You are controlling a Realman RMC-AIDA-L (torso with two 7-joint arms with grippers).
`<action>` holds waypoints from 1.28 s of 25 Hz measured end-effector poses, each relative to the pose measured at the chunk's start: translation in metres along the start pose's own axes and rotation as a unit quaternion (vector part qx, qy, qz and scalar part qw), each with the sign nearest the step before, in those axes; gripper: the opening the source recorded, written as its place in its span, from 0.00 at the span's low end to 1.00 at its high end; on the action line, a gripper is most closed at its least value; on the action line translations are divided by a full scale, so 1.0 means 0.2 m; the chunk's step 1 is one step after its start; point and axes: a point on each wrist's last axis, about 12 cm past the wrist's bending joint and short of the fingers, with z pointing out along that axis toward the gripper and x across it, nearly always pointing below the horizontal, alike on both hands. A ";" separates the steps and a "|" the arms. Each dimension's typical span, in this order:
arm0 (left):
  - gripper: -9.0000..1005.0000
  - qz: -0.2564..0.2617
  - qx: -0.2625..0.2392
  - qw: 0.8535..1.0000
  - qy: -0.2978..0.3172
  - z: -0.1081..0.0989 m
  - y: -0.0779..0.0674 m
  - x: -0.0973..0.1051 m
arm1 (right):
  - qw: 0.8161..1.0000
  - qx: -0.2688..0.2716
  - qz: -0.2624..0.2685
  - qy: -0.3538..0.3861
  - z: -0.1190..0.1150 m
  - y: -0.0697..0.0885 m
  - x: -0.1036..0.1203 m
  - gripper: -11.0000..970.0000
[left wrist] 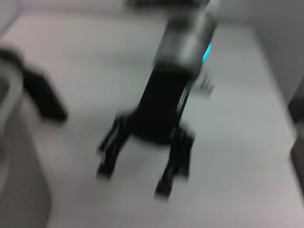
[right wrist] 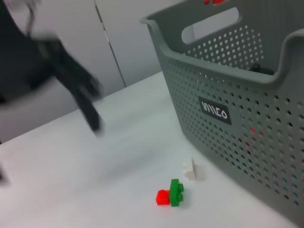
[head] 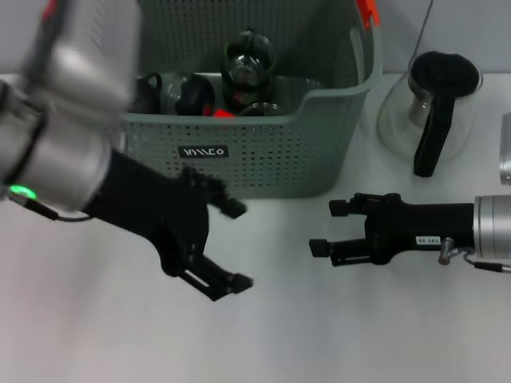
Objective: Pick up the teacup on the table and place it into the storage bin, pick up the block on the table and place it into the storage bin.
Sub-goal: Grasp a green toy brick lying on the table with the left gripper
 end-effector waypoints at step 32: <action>0.95 -0.278 -0.181 0.921 0.204 0.37 0.24 0.09 | 1.000 0.019 -0.008 0.013 -0.02 -0.03 0.01 0.97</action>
